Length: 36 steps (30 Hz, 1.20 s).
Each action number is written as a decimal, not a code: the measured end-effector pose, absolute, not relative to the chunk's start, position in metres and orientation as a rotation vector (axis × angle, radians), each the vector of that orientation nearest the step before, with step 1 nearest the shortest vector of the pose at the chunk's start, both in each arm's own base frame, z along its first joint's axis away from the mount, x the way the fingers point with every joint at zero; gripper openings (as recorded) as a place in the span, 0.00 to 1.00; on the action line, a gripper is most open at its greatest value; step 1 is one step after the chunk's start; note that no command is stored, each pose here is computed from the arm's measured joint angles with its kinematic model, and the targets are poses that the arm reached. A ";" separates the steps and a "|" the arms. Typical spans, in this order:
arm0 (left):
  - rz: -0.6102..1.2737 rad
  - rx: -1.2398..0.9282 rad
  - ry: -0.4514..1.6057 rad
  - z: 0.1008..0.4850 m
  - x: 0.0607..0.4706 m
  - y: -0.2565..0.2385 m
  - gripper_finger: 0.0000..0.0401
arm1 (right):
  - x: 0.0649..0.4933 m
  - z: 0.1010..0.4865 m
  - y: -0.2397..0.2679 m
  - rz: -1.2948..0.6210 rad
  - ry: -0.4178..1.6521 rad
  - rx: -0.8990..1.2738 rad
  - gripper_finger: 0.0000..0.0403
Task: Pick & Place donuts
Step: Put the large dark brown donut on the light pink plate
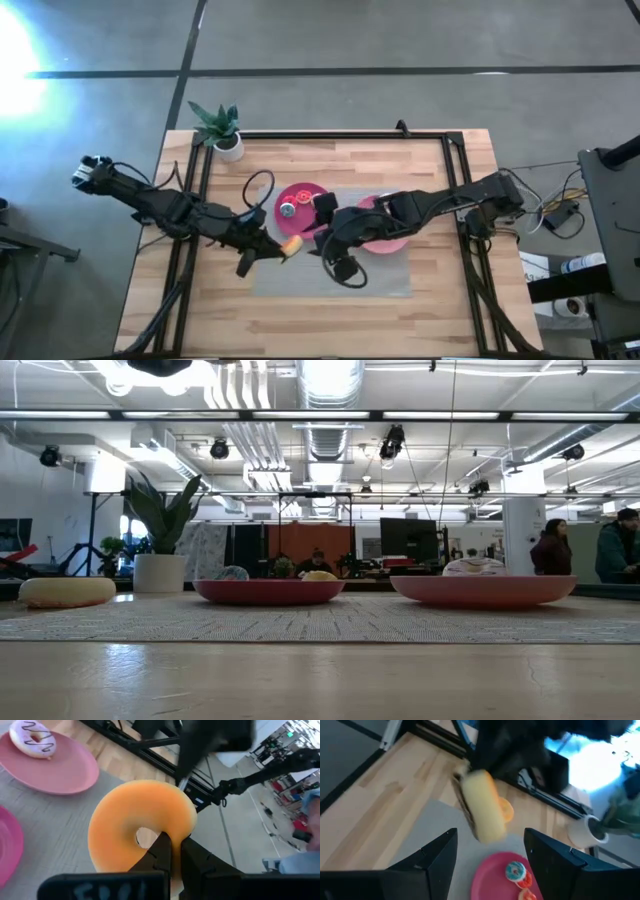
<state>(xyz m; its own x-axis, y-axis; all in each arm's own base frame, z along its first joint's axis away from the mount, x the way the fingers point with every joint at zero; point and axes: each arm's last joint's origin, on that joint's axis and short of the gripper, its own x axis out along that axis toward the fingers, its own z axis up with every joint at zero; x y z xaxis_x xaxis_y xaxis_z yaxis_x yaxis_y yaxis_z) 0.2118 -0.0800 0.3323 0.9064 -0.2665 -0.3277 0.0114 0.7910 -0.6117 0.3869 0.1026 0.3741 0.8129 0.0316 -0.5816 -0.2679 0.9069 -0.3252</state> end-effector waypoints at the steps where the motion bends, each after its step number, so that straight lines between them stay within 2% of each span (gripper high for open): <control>1: -0.151 -0.643 0.417 0.332 0.213 -0.079 0.00 | 0.390 0.373 0.104 0.176 0.612 -0.408 0.55; 13: -0.188 -0.655 0.428 0.330 0.219 -0.077 0.00 | 0.414 0.366 0.111 0.199 0.657 -0.461 0.55; 22: -0.189 -0.639 0.435 0.330 0.219 -0.076 0.00 | 0.417 0.359 0.112 0.212 0.674 -0.414 0.53; 32: -0.192 -0.639 0.420 0.330 0.221 -0.077 0.00 | 0.418 0.359 0.104 0.214 0.678 -0.382 0.32; 36: -0.163 -0.682 0.419 0.329 0.224 -0.077 0.07 | 0.419 0.358 0.099 0.231 0.696 -0.314 0.21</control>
<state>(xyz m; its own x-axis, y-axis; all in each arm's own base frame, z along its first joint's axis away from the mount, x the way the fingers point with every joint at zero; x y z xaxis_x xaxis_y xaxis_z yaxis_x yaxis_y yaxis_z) 0.2238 -0.0770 0.3285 0.9045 -0.2805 -0.3212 0.0105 0.7675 -0.6409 0.4189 0.0995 0.3580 0.7450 0.1036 -0.6589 -0.3108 0.9280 -0.2056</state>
